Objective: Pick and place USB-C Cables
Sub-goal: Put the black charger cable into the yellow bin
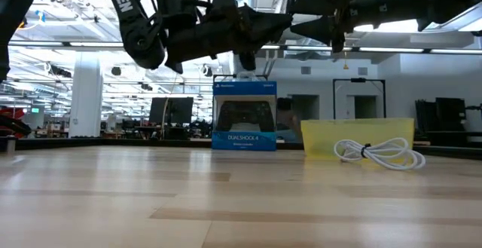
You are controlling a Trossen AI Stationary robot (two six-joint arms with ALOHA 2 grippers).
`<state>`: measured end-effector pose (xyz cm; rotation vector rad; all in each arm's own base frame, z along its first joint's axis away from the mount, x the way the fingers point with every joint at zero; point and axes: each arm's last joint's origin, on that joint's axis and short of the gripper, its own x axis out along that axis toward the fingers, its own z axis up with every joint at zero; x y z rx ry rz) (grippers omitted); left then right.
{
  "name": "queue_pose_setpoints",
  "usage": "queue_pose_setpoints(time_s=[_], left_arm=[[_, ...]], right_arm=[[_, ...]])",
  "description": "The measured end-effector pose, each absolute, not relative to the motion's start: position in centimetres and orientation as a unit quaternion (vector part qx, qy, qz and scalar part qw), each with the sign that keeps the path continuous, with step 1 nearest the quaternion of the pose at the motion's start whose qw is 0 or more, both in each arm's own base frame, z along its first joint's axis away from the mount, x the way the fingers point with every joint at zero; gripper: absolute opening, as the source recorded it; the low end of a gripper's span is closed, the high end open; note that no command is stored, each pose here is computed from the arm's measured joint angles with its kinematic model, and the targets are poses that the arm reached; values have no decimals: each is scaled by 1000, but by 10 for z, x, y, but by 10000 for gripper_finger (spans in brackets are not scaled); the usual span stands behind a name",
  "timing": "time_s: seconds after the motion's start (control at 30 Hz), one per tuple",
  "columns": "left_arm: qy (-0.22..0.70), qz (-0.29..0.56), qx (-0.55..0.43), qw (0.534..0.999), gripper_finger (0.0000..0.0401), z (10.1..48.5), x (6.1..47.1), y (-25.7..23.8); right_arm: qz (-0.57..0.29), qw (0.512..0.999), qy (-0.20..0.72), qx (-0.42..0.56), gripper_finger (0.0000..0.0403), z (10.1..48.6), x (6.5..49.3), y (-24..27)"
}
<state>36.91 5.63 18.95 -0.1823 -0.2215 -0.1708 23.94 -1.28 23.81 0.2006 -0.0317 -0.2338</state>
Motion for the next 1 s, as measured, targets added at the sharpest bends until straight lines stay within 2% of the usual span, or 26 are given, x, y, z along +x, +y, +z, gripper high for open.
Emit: queue_pose_setpoints(time_s=[0.27,0.37,0.57,0.77,0.8,1.0], left_arm=[[-104,-78,-94,987,3,188,369,57],[-97,-77,-96,988,3,187,370,57],[-97,-71,-97,988,3,187,370,57],[-88,-61,-102,989,3,184,370,58],[-87,-60,-103,989,3,184,370,58],[-79,-59,-110,989,3,183,370,58]], right_arm=[[-117,988,-15,100,283,238,239,-13],[-117,988,-14,96,264,238,239,-13],[-117,989,-13,88,180,238,239,-13],[-116,990,-4,84,32,236,239,-13],[-117,990,-2,84,19,236,239,-13],[-118,989,6,91,11,234,239,-13]])
